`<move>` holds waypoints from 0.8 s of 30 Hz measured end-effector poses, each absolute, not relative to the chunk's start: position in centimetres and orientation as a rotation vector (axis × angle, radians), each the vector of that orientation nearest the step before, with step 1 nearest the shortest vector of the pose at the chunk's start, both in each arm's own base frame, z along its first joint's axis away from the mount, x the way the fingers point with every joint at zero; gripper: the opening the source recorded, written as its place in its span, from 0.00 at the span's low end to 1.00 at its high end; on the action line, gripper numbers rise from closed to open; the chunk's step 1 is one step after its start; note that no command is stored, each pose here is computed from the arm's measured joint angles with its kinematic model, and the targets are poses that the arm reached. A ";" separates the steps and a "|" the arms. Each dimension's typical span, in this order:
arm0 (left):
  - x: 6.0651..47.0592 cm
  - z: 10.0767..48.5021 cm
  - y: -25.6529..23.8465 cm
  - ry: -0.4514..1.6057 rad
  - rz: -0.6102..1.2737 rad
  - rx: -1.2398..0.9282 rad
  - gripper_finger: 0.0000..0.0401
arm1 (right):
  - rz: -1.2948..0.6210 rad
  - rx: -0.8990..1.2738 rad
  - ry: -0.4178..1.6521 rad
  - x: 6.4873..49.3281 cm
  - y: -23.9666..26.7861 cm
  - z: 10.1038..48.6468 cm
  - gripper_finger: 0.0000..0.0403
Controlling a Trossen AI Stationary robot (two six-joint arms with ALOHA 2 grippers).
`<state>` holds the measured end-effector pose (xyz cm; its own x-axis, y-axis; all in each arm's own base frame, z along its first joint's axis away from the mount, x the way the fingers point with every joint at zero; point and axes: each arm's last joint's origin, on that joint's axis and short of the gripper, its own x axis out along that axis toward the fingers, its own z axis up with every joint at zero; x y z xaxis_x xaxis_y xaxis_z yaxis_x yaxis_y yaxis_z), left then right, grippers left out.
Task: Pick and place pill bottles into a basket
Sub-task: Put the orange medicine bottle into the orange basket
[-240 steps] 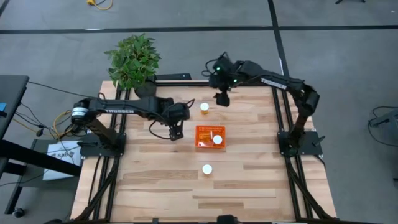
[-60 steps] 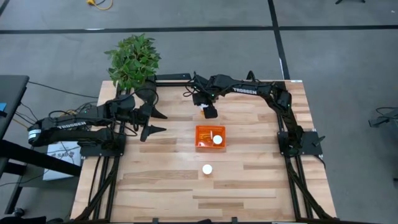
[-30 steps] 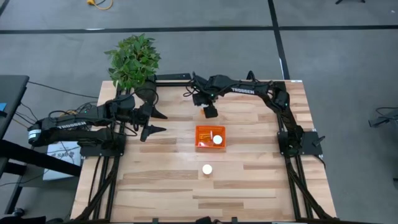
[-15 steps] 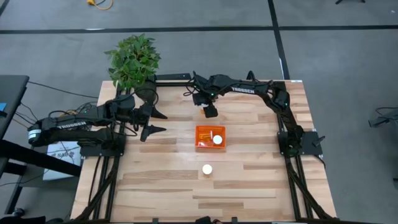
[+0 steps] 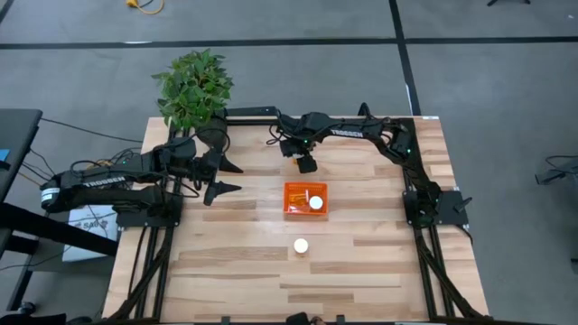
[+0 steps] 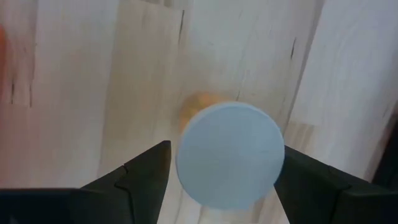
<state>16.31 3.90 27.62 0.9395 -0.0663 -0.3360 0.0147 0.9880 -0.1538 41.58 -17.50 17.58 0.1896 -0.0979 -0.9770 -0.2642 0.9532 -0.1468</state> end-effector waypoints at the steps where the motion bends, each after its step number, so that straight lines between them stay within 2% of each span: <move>1: 16.3 27.6 3.9 0.347 -0.041 -0.151 0.65 | 0.120 -0.311 1.382 41.6 -17.5 17.6 0.64; 17: 16.3 27.6 3.9 0.347 -0.042 -0.154 0.65 | 0.125 -0.318 1.381 41.6 -17.5 17.6 0.63; 24: 16.3 27.6 3.9 0.348 -0.042 -0.154 0.65 | 0.136 -0.312 1.374 41.6 -17.4 17.6 0.53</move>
